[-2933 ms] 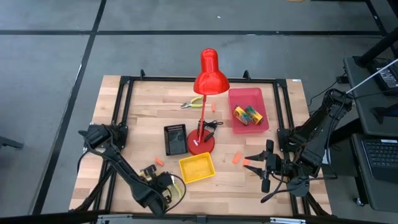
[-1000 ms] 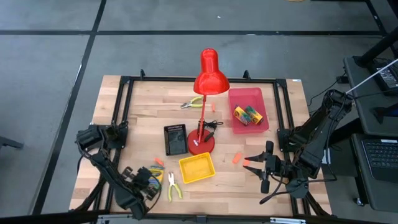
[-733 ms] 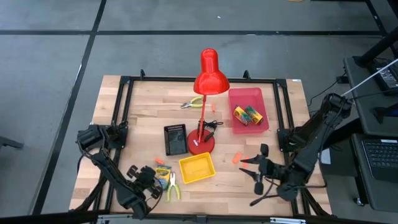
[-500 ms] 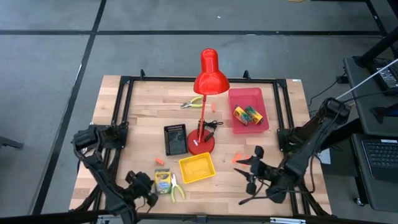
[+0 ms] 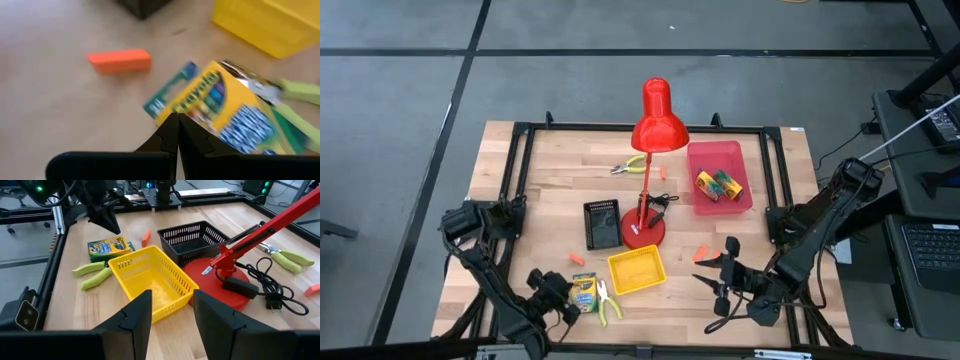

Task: Pick & Place School Supplies
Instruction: Put the crayon box into the pink bin

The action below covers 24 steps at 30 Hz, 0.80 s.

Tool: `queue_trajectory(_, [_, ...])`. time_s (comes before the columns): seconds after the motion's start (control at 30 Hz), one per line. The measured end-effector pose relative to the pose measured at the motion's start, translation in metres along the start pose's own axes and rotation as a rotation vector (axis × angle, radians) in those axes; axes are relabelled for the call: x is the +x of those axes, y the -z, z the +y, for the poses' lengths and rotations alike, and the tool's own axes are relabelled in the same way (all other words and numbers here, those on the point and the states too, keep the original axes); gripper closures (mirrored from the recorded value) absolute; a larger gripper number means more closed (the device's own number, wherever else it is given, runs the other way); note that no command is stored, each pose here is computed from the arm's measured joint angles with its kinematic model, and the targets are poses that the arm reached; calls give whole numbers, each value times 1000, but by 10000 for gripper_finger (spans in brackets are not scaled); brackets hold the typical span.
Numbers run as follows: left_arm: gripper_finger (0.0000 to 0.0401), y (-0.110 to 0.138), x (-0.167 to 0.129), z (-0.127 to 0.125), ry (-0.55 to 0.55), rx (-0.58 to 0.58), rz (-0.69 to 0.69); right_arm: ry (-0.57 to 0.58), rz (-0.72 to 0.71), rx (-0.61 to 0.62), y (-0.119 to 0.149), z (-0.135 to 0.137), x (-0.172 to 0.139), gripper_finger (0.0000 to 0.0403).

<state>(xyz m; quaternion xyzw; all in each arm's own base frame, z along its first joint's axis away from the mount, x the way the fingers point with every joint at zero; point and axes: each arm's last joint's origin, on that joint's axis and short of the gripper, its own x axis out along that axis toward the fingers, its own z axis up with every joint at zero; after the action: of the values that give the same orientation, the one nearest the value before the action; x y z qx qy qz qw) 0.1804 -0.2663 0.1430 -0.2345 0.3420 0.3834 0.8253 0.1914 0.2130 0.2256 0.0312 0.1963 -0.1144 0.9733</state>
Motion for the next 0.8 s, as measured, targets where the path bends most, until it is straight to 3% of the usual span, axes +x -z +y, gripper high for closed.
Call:
queue_trajectory(0.5, [399, 6, -3, -11, 54, -16, 53, -14, 8, -5, 0, 1, 0, 256])
queue_trajectory(0.8, [399, 18, 8, -12, 6, -32, 99, -14, 8, -9, 0, 1, 0, 256])
